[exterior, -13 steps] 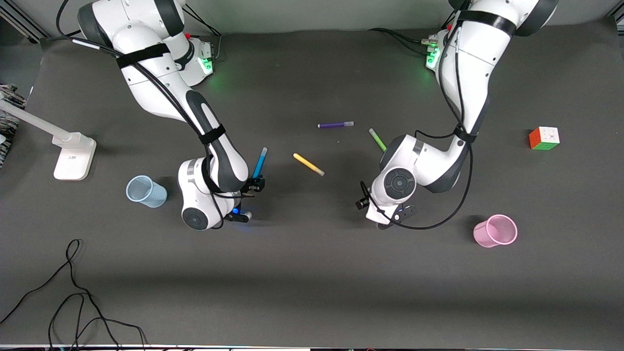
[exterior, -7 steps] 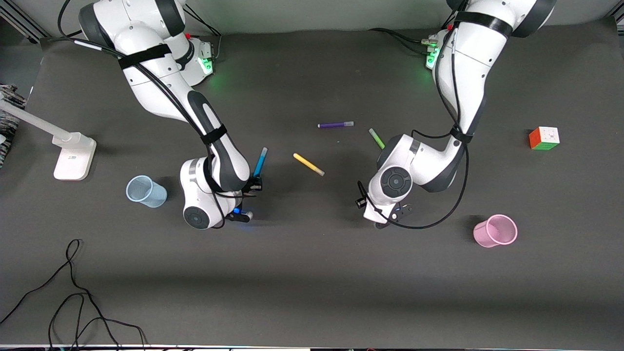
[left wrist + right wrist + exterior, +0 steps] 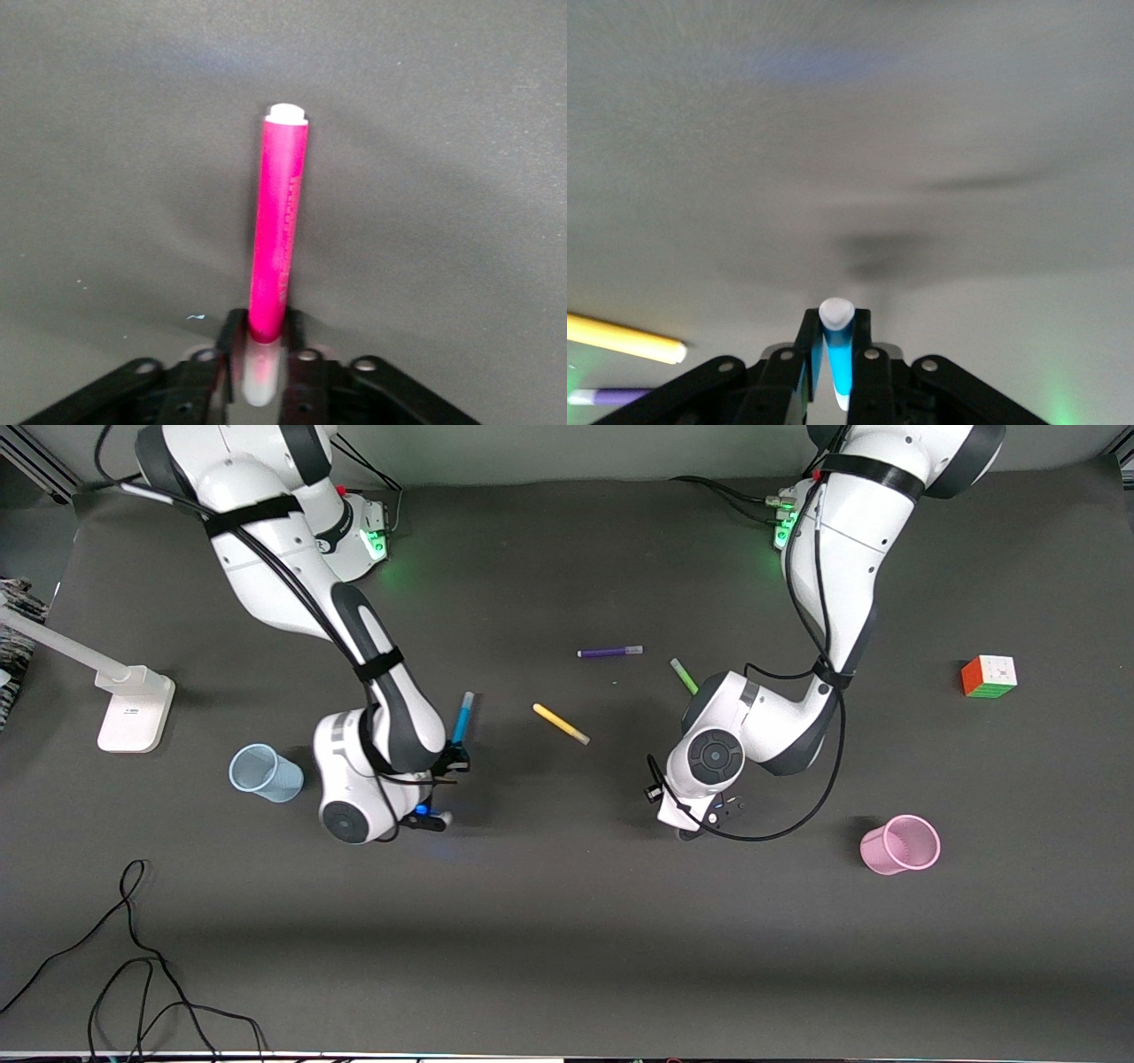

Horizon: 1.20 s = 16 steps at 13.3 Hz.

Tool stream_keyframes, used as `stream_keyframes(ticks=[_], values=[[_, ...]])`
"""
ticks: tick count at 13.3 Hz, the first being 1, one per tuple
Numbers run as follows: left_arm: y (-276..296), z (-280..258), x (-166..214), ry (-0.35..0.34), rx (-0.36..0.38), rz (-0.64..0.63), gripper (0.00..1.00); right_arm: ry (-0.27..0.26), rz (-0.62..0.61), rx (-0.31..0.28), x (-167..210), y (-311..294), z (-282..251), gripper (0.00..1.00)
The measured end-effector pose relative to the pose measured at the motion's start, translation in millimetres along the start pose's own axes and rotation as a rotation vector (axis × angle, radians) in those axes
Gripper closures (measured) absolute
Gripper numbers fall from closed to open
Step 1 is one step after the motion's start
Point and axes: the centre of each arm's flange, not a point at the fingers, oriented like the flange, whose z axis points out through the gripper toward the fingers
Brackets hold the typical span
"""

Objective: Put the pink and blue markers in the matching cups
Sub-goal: 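Carry the blue marker to the blue cup while the left gripper carries pink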

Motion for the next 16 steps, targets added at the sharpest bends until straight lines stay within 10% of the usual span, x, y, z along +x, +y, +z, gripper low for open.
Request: stream_keyframes(ticks=[4, 9, 16], values=[[-6, -4, 11, 0.008, 0.003, -0.013, 0.83, 0.208, -0.047, -0.112, -46, 44, -126, 0.83], [-58, -120, 73, -0.067, 0.082, -0.002, 0.83, 0.392, -0.246, -0.107, -85, 178, -239, 0.83], [-260, -253, 189, -0.32, 0.005, 0.105, 0.83, 0.708, -0.458, -0.185, -102, 261, -216, 0.83]])
